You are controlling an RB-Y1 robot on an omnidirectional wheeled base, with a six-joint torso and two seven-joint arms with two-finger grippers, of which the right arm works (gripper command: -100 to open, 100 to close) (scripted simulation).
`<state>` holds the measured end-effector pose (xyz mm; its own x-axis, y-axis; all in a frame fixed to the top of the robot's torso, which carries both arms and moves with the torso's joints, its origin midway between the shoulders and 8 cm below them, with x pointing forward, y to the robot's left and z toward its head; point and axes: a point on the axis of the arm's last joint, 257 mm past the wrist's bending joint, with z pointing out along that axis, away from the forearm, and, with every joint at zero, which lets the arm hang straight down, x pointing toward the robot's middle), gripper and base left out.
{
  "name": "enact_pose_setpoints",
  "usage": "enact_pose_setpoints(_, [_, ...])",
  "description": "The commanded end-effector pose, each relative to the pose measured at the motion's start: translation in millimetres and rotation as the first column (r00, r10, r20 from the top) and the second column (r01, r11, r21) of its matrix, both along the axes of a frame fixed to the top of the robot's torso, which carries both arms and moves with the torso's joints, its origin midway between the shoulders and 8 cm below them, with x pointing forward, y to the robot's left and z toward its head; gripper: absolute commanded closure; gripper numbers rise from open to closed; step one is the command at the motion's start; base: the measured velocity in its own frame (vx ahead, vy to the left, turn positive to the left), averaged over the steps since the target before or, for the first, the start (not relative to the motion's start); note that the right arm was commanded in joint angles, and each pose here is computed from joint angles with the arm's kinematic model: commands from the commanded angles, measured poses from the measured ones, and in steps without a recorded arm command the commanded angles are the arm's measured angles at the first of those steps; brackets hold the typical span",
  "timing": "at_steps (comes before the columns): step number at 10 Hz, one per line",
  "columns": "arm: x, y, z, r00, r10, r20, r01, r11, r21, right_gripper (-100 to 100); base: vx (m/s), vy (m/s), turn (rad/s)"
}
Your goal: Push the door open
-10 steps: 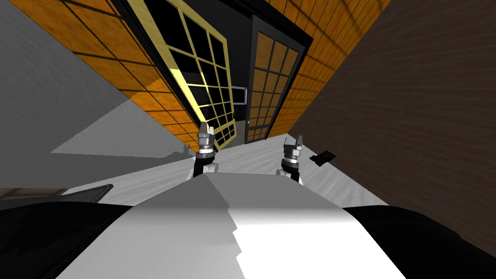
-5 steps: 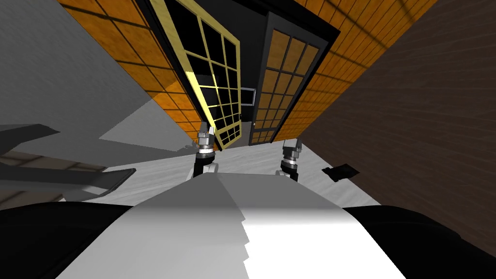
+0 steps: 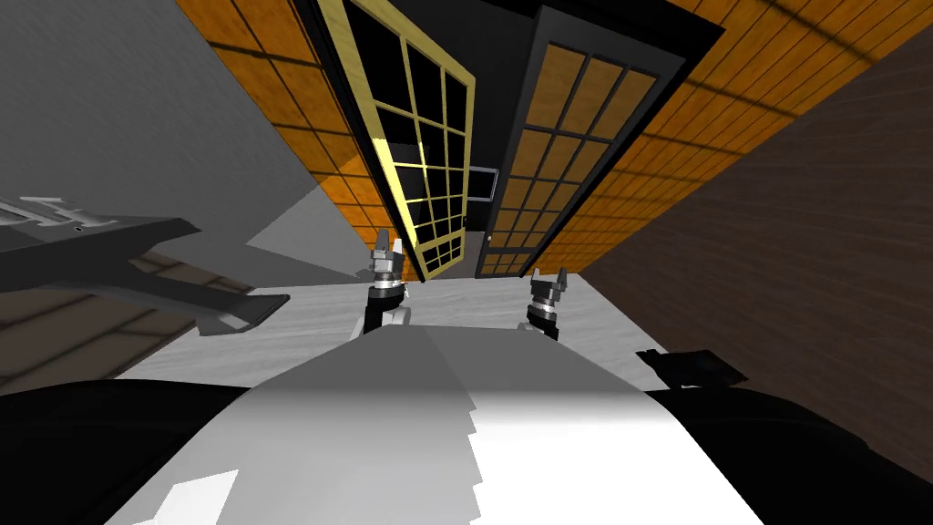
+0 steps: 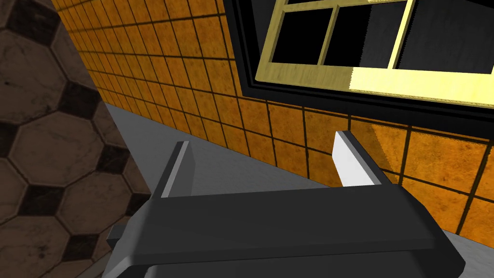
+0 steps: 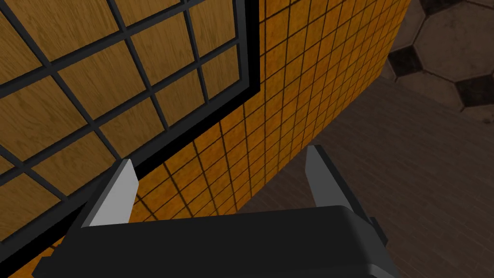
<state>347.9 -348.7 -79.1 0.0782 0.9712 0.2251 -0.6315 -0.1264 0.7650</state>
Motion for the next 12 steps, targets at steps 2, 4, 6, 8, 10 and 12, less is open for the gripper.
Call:
enact_pose_setpoints(2, [-1.3, -12.2, -17.8, 0.9998, 0.021, -0.005, -0.02, 0.995, 0.094, -100, 0.109, -0.066, 0.268])
enact_pose_setpoints(4, [-2.4, -19.2, -28.7, 0.9996, 0.029, -0.006, -0.028, 0.989, 0.145, -100, 0.098, -0.081, 0.256])
enact_pose_setpoints(6, [-4.6, -29.7, -45.1, 0.9992, 0.038, -0.006, -0.036, 0.975, 0.219, -100, 0.086, -0.081, 0.251])
enact_pose_setpoints(8, [-6.7, -36.8, -56.6, 0.9991, 0.043, -0.005, -0.04, 0.962, 0.271, -100, 0.1, -0.075, 0.26])
enact_pose_setpoints(10, [-9.2, -44.0, -68.1, 0.999, 0.045, -0.002, -0.042, 0.946, 0.321, -100, 0.066, -0.084, 0.204])
enact_pose_setpoints(12, [-12.2, -51.1, -79.8, 0.999, 0.045, 0.001, -0.043, 0.928, 0.37, -100, 0.068, -0.067, 0.19])
